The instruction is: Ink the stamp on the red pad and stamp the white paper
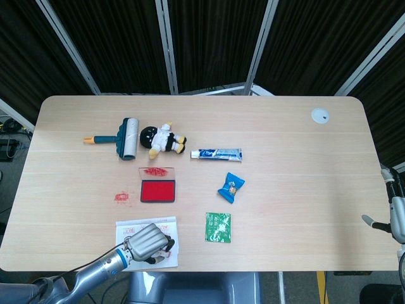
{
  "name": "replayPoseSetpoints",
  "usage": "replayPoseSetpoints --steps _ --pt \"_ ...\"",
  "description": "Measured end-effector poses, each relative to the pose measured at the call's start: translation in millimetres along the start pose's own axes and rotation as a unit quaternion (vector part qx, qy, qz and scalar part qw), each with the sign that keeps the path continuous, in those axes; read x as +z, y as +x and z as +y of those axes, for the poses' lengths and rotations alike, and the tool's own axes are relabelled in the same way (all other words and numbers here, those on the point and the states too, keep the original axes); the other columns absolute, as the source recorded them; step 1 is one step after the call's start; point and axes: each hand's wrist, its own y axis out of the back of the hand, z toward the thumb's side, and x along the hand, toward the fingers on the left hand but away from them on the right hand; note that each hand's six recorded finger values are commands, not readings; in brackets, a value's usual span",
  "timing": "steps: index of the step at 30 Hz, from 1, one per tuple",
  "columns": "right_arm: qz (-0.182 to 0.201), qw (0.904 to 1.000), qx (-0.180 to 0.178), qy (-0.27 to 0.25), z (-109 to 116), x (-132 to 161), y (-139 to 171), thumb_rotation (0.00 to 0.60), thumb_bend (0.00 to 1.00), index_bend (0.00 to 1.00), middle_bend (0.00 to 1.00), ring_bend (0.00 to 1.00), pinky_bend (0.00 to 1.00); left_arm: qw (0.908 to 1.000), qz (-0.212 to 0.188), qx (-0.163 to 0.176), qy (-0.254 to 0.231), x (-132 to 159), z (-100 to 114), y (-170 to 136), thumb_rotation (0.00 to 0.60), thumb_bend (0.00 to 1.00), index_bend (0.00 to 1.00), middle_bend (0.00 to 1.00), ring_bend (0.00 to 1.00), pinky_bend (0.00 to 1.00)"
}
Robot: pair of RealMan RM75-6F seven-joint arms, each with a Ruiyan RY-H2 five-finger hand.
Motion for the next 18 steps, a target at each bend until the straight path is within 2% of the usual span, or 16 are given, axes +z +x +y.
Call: replayPoseSetpoints --steps 18 --pt "-0.003 1.0000 0.002 0.001 -1 -2 -1 0.600 0.00 0.00 0.00 0.00 0.00 0.9997 0.004 -0.018 0.014 0 -18 6 0.600 0.49 0.61 0.58 0.80 0.74"
